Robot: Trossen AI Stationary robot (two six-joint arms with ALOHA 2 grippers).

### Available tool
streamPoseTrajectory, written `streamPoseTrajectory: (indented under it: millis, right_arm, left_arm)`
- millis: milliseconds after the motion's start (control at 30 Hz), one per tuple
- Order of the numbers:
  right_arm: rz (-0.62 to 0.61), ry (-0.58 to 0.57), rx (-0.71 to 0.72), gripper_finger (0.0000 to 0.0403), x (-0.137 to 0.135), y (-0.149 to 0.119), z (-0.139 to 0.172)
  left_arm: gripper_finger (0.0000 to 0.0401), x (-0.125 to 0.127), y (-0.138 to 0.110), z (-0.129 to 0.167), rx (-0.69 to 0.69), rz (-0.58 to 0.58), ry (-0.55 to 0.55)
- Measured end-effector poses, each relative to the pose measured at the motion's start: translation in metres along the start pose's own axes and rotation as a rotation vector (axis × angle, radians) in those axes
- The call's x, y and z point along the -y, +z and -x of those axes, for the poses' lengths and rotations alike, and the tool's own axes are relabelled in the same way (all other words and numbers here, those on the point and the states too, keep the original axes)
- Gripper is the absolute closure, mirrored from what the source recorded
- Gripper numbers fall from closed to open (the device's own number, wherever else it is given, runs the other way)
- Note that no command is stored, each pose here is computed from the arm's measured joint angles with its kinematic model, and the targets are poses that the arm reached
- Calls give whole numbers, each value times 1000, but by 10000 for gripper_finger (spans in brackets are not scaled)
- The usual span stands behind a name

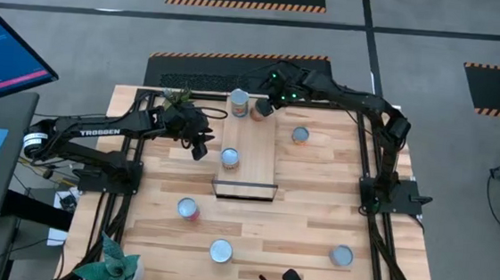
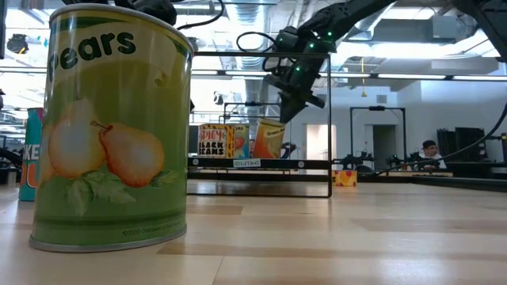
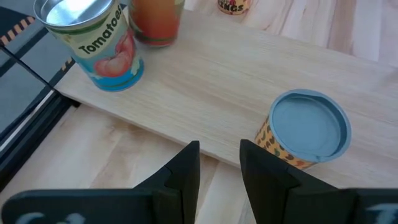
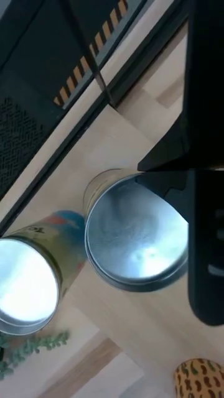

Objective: Pick and place cans onto a shelf
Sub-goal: Put the canned green beans on the shelf

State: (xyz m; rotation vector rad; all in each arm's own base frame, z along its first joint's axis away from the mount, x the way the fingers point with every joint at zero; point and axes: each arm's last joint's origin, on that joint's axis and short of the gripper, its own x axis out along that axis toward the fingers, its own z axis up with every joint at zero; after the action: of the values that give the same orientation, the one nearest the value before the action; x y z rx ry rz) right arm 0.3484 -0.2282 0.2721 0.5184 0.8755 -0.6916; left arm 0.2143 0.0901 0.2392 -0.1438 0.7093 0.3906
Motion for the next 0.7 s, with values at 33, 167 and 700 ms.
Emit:
streamPoseTrajectory:
  millis: [33,167,700]
  right_arm:
    - [-1,-1,1,394,0,0,0]
    - [-2,-2,1,364,1,0,0]
    - [21,-2,106,332,0,13,23]
  left_arm:
    - [298,0,0,0,0,0,1]
    - [298,0,0,0,0,0,1]
    - [298,0,0,0,0,0,1]
